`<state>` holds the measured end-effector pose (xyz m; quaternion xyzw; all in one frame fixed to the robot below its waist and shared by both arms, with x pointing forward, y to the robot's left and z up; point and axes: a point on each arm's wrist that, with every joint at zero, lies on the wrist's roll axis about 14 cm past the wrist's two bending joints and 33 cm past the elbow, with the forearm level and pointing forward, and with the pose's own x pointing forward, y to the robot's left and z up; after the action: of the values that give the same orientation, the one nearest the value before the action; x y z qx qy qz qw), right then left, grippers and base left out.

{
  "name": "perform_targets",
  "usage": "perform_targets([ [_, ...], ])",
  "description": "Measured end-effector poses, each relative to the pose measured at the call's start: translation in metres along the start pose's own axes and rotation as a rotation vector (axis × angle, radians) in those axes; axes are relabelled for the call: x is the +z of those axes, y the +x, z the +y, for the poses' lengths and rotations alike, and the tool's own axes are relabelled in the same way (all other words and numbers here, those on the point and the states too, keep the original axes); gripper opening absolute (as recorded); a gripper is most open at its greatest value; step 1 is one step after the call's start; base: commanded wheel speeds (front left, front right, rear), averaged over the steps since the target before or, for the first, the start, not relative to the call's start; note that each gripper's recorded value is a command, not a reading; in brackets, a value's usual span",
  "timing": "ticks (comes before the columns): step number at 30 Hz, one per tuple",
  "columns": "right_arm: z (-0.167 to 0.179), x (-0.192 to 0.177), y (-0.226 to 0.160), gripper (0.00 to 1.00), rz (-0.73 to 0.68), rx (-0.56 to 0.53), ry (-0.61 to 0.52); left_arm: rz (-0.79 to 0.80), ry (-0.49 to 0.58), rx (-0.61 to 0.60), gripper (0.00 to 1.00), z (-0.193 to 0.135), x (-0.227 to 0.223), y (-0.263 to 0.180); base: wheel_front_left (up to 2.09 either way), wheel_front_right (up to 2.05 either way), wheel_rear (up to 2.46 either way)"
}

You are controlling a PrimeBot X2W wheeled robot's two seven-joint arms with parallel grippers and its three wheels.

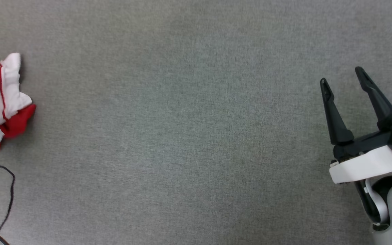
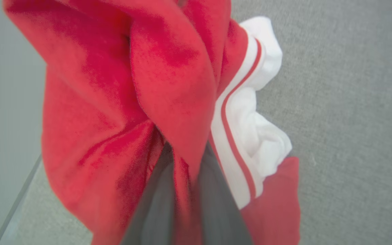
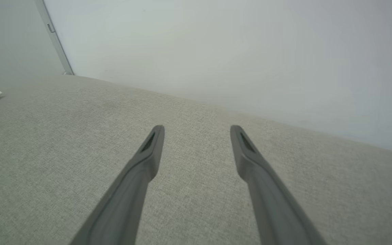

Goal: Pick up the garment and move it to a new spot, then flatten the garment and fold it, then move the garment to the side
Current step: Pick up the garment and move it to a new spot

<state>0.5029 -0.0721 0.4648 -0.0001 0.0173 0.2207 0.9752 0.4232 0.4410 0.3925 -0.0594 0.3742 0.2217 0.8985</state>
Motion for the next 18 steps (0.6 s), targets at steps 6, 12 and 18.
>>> perform_targets([
  [6, 0.009, 0.026, -0.011, 1.00, -0.055, -0.008, 0.012, -0.360, 0.009, 0.022, 0.00, 0.006, 0.079, -0.037, 0.00, 0.00, 0.00],
  [12, 0.017, 0.052, -0.032, 1.00, -0.099, -0.030, 0.016, -0.681, 0.030, 0.007, 0.00, 0.004, 0.137, -0.093, 0.00, 0.00, 0.00],
  [18, 0.015, 0.072, -0.060, 1.00, -0.134, -0.079, 0.009, -0.894, 0.014, -0.103, 0.00, -0.032, 0.164, -0.139, 0.00, 0.00, 0.00],
])
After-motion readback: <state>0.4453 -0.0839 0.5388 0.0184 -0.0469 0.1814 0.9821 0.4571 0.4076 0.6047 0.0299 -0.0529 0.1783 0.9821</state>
